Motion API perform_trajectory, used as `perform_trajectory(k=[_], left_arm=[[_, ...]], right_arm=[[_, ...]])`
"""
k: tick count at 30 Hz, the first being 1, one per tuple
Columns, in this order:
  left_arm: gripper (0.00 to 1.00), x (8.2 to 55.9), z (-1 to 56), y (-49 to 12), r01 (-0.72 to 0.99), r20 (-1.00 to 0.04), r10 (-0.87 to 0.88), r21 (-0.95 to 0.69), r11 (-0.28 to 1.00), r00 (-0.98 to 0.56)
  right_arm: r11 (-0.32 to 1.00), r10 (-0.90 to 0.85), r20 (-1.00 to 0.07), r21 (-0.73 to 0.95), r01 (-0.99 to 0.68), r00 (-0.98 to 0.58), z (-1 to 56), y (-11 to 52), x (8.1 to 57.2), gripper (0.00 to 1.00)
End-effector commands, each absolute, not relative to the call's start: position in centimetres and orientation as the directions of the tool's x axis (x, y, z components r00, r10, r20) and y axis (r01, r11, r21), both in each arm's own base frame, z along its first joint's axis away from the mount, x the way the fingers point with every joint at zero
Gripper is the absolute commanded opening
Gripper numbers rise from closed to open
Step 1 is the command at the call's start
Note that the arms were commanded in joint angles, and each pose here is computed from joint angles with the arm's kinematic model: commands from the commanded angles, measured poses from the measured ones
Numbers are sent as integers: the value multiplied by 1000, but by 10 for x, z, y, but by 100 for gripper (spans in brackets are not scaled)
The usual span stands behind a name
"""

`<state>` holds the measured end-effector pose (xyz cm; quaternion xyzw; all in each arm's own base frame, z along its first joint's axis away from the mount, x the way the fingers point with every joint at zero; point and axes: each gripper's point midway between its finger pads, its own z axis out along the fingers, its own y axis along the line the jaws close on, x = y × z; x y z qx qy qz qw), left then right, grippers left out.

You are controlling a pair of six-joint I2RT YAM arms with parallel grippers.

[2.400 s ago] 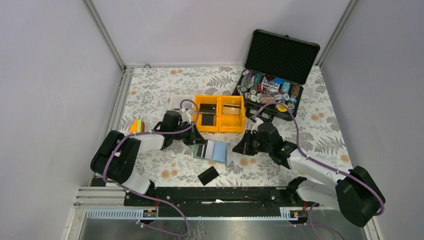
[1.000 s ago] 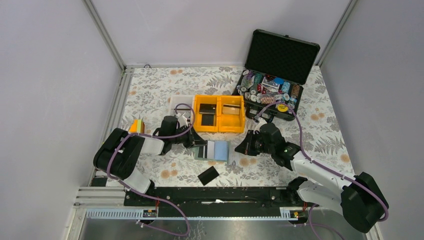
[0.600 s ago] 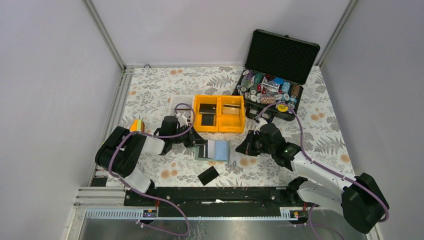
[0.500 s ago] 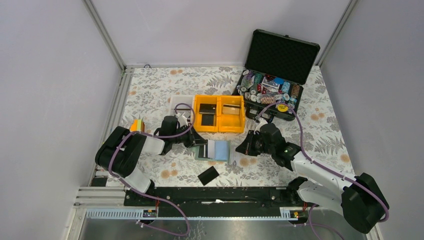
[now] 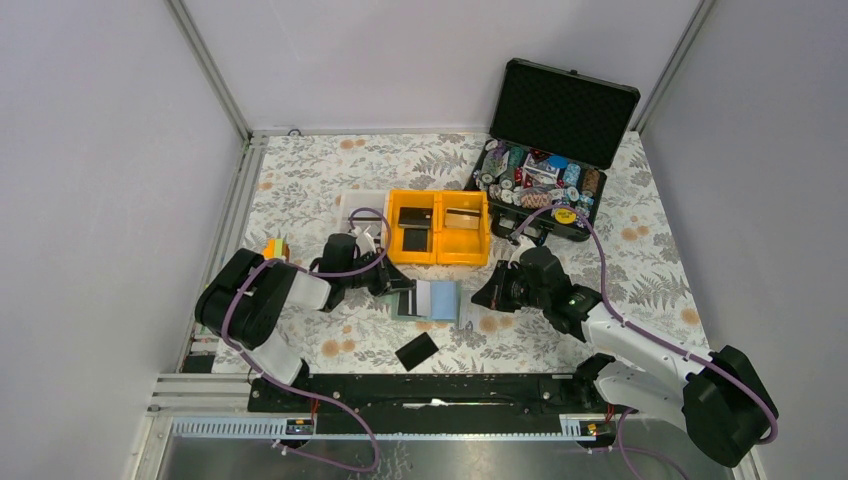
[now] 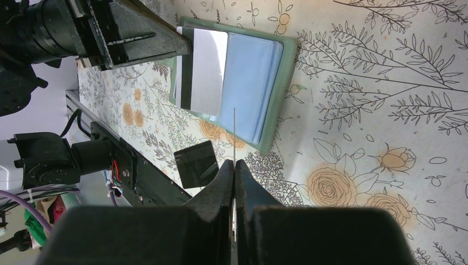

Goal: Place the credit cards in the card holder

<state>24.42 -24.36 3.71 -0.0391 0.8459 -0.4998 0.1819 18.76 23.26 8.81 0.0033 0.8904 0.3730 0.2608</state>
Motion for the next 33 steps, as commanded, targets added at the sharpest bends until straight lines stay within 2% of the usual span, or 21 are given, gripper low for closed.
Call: perform_trajectory(k=[1,33], left_arm=[[0,252,42,-247,166,-318,-253,-860,483,-914],[0,246,41,-262,221,-333,-183,-863,455,-925]], right_arm=[[736,204,-481,650,-191,-853,88,229,193,0],[792,220,-454,600,-114,-864,55,230,211,0]])
